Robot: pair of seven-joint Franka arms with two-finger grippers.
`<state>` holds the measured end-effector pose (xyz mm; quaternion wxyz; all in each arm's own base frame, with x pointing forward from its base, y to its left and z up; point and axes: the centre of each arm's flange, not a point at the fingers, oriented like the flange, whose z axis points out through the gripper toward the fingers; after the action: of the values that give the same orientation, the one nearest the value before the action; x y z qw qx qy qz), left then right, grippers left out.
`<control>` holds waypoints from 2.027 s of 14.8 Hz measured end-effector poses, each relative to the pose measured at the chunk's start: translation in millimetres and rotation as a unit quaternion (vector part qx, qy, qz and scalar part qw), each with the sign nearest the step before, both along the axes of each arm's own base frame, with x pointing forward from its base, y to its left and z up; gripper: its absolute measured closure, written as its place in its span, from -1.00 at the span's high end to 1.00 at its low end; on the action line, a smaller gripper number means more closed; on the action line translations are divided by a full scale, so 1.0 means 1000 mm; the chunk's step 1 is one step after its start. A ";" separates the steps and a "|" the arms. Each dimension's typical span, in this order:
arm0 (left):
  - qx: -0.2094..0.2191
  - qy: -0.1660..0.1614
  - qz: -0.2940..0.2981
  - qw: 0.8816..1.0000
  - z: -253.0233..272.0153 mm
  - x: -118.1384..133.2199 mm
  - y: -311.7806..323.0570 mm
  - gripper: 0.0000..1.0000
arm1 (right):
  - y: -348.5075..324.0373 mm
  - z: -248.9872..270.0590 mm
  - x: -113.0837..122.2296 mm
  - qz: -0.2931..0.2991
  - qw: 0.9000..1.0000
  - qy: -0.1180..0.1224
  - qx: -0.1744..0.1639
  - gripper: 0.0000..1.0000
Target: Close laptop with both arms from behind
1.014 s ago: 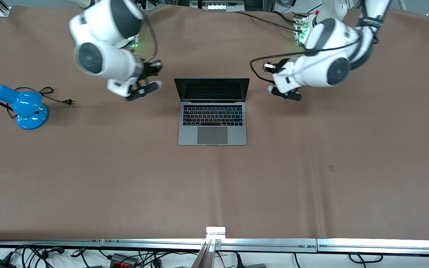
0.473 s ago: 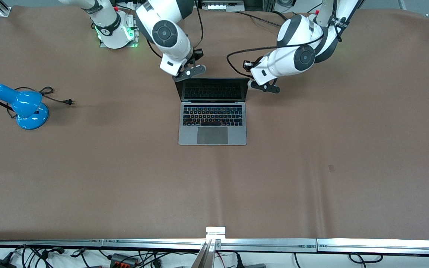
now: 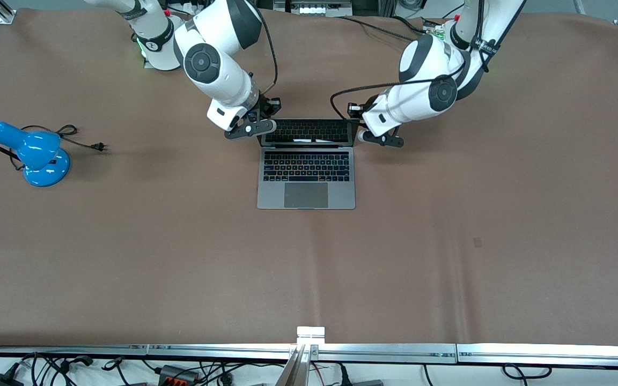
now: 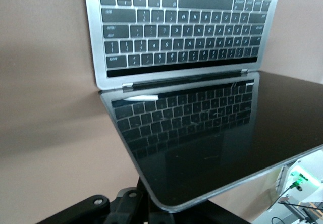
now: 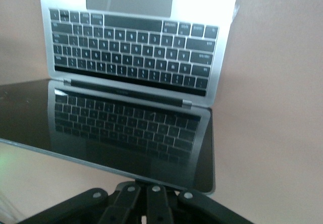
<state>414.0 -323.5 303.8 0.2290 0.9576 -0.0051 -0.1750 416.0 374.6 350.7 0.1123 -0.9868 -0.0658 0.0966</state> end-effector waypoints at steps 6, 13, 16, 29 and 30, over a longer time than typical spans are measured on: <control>-0.026 -0.005 0.039 0.999 -0.006 0.042 0.005 -0.98 | -0.021 -0.021 0.040 -0.048 0.998 -0.047 0.007 -0.98; -0.025 0.008 0.056 0.998 -0.070 0.095 0.013 -0.98 | -0.017 -0.086 0.086 -0.072 0.996 -0.058 -0.011 -0.98; -0.007 0.008 0.047 0.999 -0.097 0.112 0.009 -0.98 | -0.017 -0.109 0.106 -0.079 0.995 -0.058 -0.021 -0.98; 0.040 -0.006 0.023 0.999 -0.118 0.118 -0.014 -0.98 | -0.011 -0.162 0.114 -0.068 0.995 -0.045 -0.050 -0.98; 0.051 0.009 0.016 0.999 -0.099 0.127 0.001 -0.95 | -0.011 -0.161 0.114 -0.068 0.995 -0.045 -0.050 -0.98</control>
<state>541.0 -322.1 204.7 0.1831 0.9662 0.0210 -0.1802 530.0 363.6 189.3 0.0664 -0.9967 0.0008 0.0473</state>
